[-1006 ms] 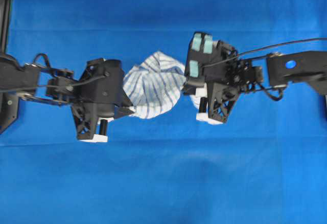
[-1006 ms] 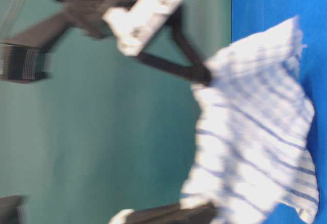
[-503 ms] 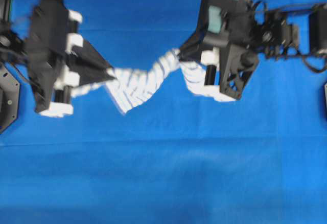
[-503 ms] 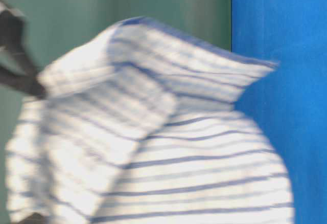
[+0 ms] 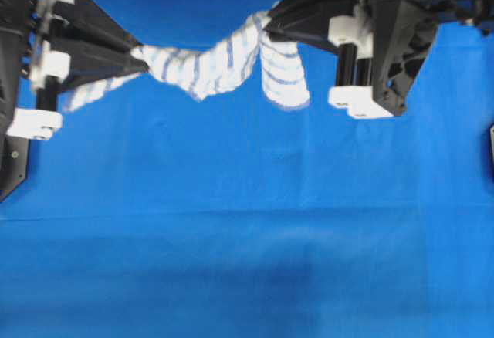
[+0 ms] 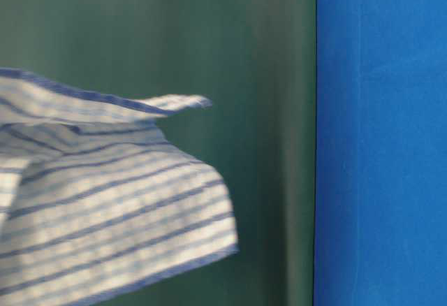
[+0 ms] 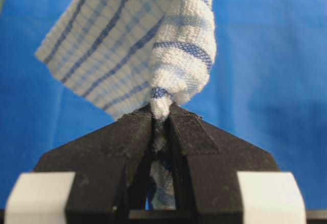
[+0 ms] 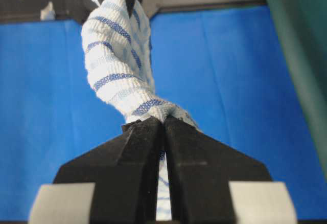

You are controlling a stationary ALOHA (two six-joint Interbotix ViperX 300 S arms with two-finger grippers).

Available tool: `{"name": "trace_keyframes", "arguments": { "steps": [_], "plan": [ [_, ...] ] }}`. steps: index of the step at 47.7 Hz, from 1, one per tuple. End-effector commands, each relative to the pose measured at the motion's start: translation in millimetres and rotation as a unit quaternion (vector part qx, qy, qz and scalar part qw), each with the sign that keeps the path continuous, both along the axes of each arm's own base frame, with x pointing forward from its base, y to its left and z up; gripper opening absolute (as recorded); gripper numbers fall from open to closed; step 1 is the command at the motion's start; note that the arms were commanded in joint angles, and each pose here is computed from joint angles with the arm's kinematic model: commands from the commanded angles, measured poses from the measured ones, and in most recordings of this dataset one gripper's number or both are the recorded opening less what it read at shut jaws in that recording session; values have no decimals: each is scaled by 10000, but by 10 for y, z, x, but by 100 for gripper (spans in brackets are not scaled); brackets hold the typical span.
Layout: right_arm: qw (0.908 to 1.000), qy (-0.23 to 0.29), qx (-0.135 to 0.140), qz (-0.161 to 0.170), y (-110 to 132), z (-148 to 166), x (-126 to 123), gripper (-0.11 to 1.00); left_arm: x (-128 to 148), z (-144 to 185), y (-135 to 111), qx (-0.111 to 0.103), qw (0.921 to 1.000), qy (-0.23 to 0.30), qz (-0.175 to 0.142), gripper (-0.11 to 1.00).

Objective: Lift the towel with both arms.
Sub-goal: 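Lift the towel upward with both grippers, then open both grippers and drop the towel onto the table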

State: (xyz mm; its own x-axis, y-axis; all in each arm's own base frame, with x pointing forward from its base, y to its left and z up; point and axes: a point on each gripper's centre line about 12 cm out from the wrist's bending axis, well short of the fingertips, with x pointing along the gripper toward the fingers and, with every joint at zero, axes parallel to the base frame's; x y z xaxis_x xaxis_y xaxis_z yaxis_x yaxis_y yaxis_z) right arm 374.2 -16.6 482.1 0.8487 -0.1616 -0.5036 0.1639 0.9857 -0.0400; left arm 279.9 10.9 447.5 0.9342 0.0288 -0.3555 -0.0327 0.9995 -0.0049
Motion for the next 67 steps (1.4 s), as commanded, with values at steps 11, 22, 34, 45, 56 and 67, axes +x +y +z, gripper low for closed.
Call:
{"name": "trace_keyframes", "arguments": {
  "steps": [11, 22, 34, 45, 56, 67],
  "plan": [
    [9995, -307, -5, -4, 1, 263, -124, 3, -127, 340, 25, 124, 9989, -440, 29, 6],
    [9996, -265, -10, 9, 3, 247, -124, 3, -118, 339, 30, 337, 9984, -455, -32, 6],
    [9997, -231, -51, 11, -1, 225, -115, 4, -101, 306, 43, 416, 9982, -420, -36, 6],
    [9997, -174, -164, -45, -21, 188, -115, 55, -131, 327, 43, 470, 9963, -716, -29, 62],
    [9995, -98, -282, -115, -45, 128, -100, 63, -197, 276, 40, 486, 9950, -868, -21, 90],
    [9996, 15, -241, -114, -28, 31, -87, 63, -177, 111, 36, 431, 9965, -718, -24, 90]
  ]
}}
